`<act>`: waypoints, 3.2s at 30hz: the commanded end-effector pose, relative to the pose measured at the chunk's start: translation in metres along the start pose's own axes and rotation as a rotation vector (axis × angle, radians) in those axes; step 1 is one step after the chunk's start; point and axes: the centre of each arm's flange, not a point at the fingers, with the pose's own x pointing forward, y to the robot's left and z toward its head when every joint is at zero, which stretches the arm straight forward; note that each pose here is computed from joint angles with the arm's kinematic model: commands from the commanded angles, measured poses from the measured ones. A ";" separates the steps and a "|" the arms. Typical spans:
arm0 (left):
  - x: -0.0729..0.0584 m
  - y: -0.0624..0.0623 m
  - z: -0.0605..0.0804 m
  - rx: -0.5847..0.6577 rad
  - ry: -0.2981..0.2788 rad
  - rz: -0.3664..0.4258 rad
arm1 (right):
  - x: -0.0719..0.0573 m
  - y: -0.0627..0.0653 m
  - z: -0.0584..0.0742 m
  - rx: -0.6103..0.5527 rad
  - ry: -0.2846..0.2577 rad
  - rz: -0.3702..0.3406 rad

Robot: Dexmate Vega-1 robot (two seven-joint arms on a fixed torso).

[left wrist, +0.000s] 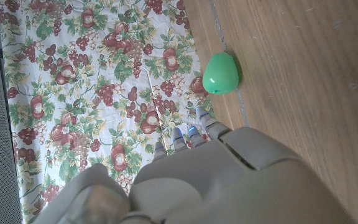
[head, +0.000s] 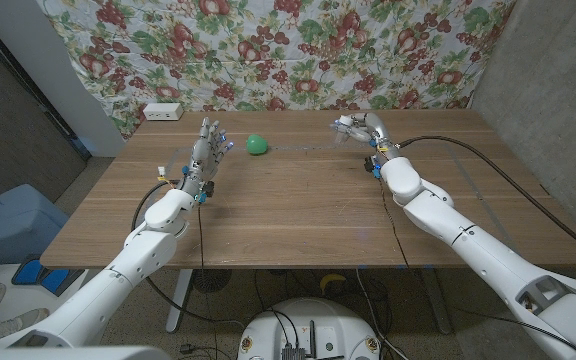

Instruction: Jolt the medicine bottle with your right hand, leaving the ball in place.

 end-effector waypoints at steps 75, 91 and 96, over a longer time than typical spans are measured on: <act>0.001 0.000 0.001 0.002 -0.004 0.006 | -0.014 -0.001 -0.017 0.217 0.010 -0.334; 0.003 0.000 0.001 0.004 -0.003 0.008 | -0.006 -0.002 -0.016 0.115 -0.032 -0.258; 0.005 -0.001 0.001 0.005 -0.002 0.006 | -0.004 -0.002 -0.011 0.014 -0.061 -0.225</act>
